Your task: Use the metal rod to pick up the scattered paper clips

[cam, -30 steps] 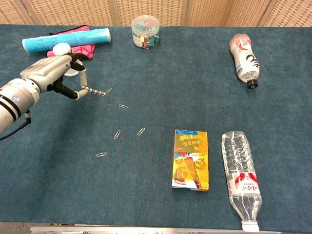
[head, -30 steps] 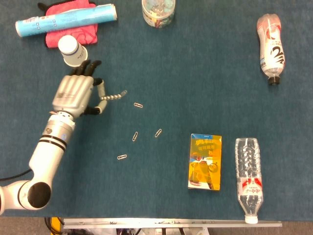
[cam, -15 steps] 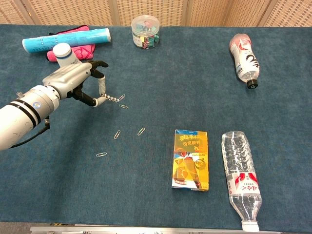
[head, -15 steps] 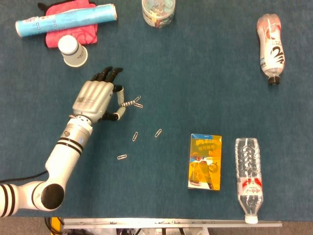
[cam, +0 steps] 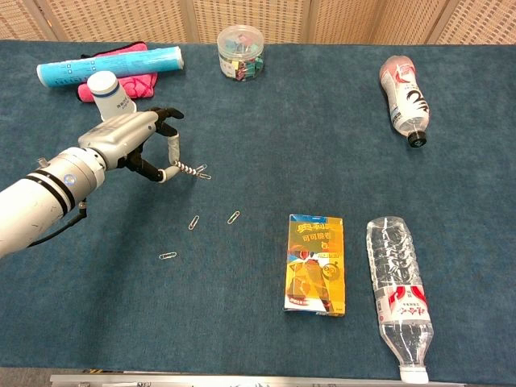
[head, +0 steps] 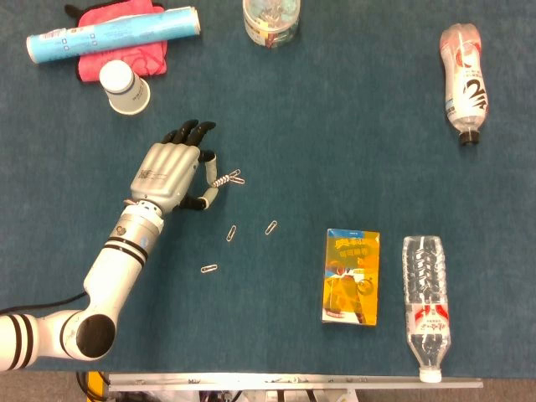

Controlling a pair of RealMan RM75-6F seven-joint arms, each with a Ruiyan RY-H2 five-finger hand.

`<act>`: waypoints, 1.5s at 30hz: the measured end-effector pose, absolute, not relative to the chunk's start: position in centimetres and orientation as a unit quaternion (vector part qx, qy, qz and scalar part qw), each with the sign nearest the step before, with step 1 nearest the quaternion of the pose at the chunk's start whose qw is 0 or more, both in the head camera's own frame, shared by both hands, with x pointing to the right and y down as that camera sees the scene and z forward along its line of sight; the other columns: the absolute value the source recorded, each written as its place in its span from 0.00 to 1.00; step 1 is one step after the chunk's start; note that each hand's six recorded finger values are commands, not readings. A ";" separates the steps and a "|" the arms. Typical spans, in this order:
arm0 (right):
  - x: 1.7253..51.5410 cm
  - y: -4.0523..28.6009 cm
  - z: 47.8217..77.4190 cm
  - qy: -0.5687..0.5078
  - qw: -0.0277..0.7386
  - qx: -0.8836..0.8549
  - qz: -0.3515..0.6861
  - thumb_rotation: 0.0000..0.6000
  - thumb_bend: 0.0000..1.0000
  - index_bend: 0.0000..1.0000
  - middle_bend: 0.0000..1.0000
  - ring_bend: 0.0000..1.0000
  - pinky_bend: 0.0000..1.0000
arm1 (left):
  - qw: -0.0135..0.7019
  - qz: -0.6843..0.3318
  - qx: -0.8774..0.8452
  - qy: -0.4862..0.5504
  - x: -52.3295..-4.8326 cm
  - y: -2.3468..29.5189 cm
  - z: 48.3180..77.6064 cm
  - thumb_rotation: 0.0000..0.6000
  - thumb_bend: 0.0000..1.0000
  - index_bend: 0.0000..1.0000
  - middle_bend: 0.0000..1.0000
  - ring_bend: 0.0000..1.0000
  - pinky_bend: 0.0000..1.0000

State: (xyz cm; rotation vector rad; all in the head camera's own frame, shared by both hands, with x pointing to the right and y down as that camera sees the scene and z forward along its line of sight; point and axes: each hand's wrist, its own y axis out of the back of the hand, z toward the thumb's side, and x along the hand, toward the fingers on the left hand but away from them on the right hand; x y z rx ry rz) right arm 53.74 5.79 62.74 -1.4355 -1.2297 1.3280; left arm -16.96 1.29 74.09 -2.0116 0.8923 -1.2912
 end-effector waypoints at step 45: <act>54.0 5.9 62.4 -0.493 0.402 -0.564 0.526 1.00 0.03 0.19 0.16 0.13 0.53 | 0.259 -0.457 -0.782 0.336 -18.9 6.1 69.2 1.00 0.37 0.59 0.10 0.00 0.14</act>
